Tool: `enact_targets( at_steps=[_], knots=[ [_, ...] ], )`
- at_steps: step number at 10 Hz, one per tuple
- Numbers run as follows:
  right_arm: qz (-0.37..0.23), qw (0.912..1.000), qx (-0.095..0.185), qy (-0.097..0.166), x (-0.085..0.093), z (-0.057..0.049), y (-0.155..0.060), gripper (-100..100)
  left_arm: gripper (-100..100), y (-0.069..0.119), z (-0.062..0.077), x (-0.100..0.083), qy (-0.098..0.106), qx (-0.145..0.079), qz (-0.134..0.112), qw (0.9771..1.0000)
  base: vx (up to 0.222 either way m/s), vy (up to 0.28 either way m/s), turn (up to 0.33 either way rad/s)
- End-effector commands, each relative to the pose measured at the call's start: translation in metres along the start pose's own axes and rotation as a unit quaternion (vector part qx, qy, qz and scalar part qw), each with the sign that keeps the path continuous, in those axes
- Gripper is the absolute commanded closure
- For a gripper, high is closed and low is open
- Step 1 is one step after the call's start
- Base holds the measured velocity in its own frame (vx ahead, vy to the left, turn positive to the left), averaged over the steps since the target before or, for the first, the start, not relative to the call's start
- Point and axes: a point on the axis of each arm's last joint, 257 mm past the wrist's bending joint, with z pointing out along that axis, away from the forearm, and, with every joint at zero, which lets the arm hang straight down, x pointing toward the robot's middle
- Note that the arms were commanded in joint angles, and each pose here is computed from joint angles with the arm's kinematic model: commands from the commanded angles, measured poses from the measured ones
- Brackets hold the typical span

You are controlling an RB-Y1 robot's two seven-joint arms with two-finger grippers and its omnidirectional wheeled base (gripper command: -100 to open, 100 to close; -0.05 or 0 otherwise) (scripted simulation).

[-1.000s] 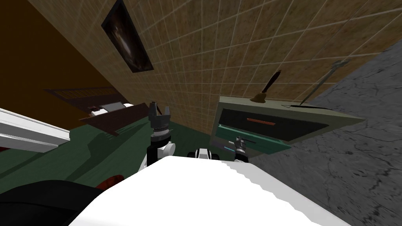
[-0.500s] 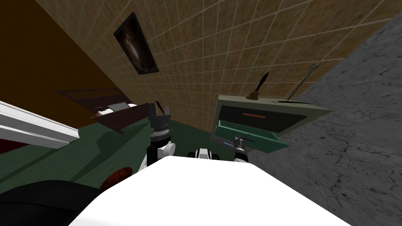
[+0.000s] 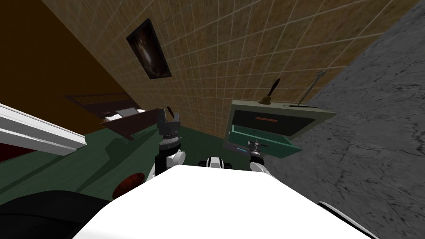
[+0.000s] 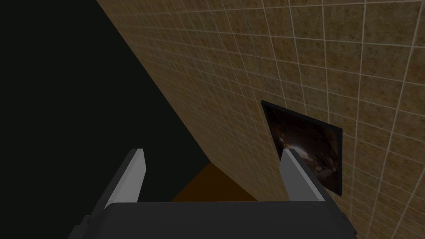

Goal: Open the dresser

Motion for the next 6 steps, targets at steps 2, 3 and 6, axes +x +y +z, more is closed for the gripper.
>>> enact_targets(
  at_steps=[2,3,6],
  knots=[
    [0.001,1.0,-0.001,0.001,0.003,0.031,-0.018,-100,0,0.0,0.0,0.0,0.0,0.0,0.0,1.0,-0.063,0.048,0.005],
    [0.002,1.0,-0.001,0.0,0.003,0.04,-0.024,-100,0,0.0,0.0,0.0,0.0,0.0,0.0,1.0,-0.082,0.062,-0.004],
    [-0.001,0.9999,-0.01,0.004,0.007,0.036,-0.019,0,0,0.0,0.0,0.0,0.0,0.0,0.0,1.0,-0.037,0.028,-0.005]
  ],
)
